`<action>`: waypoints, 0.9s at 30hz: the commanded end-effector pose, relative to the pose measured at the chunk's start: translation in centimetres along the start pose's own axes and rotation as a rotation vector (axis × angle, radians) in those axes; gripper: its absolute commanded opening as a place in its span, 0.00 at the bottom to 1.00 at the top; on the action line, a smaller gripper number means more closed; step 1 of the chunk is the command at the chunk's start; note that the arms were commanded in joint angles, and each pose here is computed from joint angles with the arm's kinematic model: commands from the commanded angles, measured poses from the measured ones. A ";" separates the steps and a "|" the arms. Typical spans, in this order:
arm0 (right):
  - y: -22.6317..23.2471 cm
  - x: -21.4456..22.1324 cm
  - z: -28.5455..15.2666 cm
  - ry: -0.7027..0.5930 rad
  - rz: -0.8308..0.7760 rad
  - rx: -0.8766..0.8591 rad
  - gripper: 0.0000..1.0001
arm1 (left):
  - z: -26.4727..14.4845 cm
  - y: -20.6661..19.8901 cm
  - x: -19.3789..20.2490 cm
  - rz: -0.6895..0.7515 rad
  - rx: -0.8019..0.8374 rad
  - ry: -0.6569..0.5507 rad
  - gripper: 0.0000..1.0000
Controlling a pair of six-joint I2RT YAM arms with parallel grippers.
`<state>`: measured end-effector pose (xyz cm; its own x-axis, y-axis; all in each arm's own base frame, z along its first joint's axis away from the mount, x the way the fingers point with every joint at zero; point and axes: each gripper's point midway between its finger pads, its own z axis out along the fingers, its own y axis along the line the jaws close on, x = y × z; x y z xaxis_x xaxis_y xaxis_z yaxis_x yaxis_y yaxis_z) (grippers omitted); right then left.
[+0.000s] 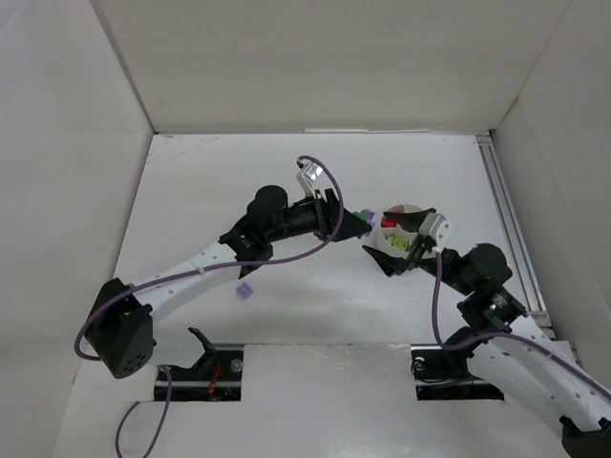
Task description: Sort the legos into containers by color
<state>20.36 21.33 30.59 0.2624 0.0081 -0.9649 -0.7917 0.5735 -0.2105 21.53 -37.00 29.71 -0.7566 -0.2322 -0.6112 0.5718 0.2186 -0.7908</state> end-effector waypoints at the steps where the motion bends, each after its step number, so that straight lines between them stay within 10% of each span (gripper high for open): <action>1: 0.4 -2.6 0.2 -0.047 -0.083 -0.051 0.85 | -0.6 -3.9 -0.9 0.094 0.149 0.021 0.35; 27: 0.0 -3.7 0.9 -0.031 -0.157 -0.074 0.74 | 0.4 -4.6 0.0 0.086 0.198 0.100 0.35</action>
<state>20.42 21.88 31.55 0.3411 -0.0881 -0.9359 -0.7897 0.5132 -0.3362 19.74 -38.11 29.12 -0.7792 -0.0949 -0.6196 0.6064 0.1361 -0.7835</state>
